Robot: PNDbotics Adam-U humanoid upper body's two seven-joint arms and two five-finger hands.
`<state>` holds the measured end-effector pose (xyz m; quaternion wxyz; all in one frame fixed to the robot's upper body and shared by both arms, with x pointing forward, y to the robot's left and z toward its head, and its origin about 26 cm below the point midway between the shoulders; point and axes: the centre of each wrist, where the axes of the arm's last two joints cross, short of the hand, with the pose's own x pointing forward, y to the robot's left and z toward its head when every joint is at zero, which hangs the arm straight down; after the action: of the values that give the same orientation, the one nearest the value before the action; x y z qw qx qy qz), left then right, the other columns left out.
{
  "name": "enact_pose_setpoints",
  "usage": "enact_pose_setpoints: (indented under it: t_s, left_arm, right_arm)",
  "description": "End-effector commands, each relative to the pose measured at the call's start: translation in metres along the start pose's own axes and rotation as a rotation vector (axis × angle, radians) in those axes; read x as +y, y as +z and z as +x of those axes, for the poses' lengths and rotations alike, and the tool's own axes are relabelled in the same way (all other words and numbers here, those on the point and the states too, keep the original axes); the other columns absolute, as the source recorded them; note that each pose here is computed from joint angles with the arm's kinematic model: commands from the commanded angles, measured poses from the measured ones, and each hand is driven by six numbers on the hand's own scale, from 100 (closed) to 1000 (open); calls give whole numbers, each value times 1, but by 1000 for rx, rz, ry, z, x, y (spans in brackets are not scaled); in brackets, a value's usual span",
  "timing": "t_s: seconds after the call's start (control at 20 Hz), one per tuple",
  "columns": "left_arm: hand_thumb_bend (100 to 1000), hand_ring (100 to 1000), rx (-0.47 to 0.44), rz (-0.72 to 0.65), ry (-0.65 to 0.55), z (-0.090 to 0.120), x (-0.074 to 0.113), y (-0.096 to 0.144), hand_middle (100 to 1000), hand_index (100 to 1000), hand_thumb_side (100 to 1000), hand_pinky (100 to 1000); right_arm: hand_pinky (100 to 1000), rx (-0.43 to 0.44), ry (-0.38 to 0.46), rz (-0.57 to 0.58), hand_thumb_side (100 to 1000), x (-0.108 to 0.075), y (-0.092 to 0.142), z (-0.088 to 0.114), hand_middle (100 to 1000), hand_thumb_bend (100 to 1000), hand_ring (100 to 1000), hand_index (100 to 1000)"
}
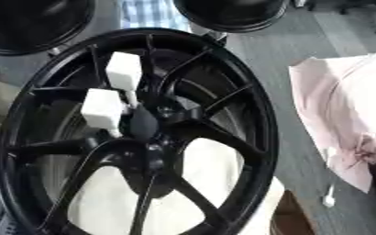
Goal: Pull the pin out of the wheel hub.
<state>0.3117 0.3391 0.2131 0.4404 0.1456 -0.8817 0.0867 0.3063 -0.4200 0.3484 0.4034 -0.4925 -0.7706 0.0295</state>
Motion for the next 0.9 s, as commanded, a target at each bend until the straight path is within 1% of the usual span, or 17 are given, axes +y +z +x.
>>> enact_pose_setpoints:
  t_s: [0.05, 0.1, 0.15, 0.2, 0.25, 0.3, 0.35, 0.4, 0.5, 0.6, 0.65, 0.8, 0.85, 0.9]
  left_arm:
    - [319, 613, -46, 12, -15, 12, 4, -5, 605, 741, 825, 705]
    - [319, 613, -48, 14, -14, 12, 4, -5, 605, 741, 824, 704]
    - [319, 613, -48, 16, -15, 13, 5, -5, 605, 741, 824, 704]
    - [320, 613, -49, 16, -15, 13, 5, -5, 605, 741, 825, 704]
    - [320, 613, -48, 15, -17, 12, 5, -5, 606, 741, 825, 704]
    - [320, 613, -47, 14, -18, 12, 5, -5, 606, 741, 826, 704]
    - [321, 613, -46, 13, -20, 12, 5, -4, 606, 741, 825, 704]
    - [321, 613, -45, 13, -21, 11, 6, -4, 606, 741, 825, 704]
    - [322, 613, -44, 14, -23, 11, 6, -4, 606, 741, 825, 704]
    - [322, 613, -45, 15, -23, 11, 6, -4, 606, 741, 825, 704]
    - [322, 613, -45, 15, -23, 11, 6, -4, 606, 741, 824, 704]
    - [323, 613, -47, 15, -21, 12, 6, -5, 605, 741, 823, 704]
    - [323, 613, -47, 15, -21, 12, 6, -5, 605, 741, 823, 704]
    - [323, 613, -47, 15, -21, 12, 6, -5, 605, 741, 823, 704]
  right_arm:
    - [586, 128, -31, -156, 100, -3, 7, -29, 496, 100, 564, 604]
    - [671, 171, -36, -174, 100, 1, 13, -40, 611, 158, 681, 698]
    - [719, 202, -31, -179, 129, 6, 20, -50, 707, 198, 759, 744]
    - [772, 220, -19, -178, 344, 10, 25, -57, 805, 184, 841, 814]
    - [809, 234, 6, -171, 558, 13, 29, -63, 864, 100, 903, 861]
    - [816, 240, 29, -168, 620, 15, 32, -67, 876, 100, 917, 870]
    - [824, 244, 45, -172, 738, 15, 33, -69, 896, 100, 943, 883]
    - [823, 245, 54, -180, 771, 15, 34, -70, 895, 100, 943, 883]
    - [822, 238, 61, -192, 789, 15, 34, -68, 895, 100, 942, 887]
    - [820, 226, 64, -196, 774, 15, 34, -64, 894, 100, 937, 886]
    - [816, 219, 63, -194, 730, 15, 33, -61, 891, 100, 930, 885]
    - [813, 188, 57, -180, 678, 15, 32, -50, 889, 100, 924, 885]
    - [809, 172, 52, -176, 640, 15, 31, -45, 883, 100, 917, 880]
    - [806, 154, 45, -172, 622, 15, 30, -39, 877, 100, 911, 875]
